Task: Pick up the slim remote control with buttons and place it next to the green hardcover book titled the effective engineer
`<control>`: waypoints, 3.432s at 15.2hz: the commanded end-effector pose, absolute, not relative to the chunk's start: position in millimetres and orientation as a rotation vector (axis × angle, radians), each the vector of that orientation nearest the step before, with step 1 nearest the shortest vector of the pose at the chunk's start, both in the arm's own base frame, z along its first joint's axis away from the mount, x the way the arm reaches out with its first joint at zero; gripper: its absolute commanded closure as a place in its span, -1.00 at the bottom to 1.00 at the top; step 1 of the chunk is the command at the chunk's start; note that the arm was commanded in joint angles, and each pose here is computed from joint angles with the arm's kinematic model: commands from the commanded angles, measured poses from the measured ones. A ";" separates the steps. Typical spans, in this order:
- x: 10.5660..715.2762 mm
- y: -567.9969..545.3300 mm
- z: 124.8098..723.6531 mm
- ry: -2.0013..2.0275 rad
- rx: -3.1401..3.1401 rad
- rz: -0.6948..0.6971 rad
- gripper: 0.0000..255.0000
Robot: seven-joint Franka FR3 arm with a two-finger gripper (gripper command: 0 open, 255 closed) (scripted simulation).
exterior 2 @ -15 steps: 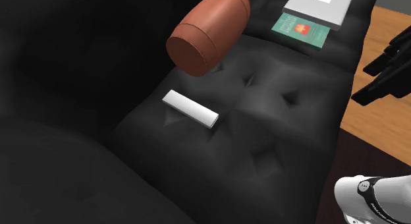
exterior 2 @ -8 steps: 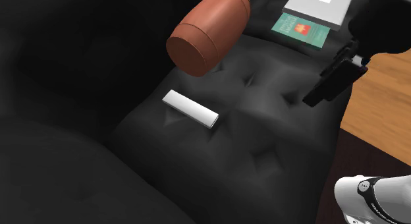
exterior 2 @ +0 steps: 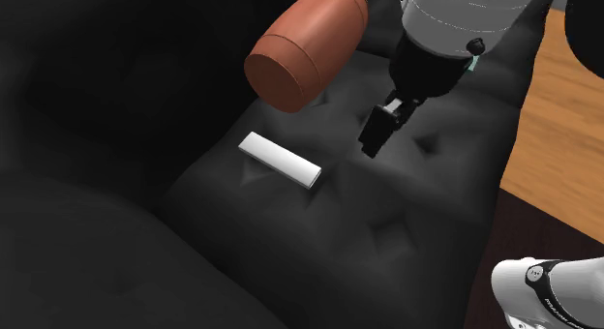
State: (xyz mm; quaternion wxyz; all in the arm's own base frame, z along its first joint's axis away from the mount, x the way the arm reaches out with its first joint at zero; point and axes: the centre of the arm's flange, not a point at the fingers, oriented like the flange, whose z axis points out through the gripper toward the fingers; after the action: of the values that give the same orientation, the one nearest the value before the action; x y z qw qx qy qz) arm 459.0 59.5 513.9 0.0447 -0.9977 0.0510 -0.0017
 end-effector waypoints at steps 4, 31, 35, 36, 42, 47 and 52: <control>515.4 81.7 476.3 0.162 -3.068 0.030 -1.00; 663.4 136.0 325.0 0.179 -3.124 0.131 -1.00; 663.4 136.0 325.0 0.179 -3.124 0.131 1.00; 663.4 136.0 325.0 0.179 -3.124 0.131 1.00; 663.6 135.8 324.9 0.179 -3.124 0.131 1.00; 663.3 135.9 340.8 0.179 -3.124 0.131 1.00; 663.4 136.0 367.2 0.179 -3.124 0.131 1.00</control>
State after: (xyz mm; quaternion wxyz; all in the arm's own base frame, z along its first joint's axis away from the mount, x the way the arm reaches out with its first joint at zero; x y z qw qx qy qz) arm 663.9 135.9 361.7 0.0048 -0.9975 0.0572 0.0418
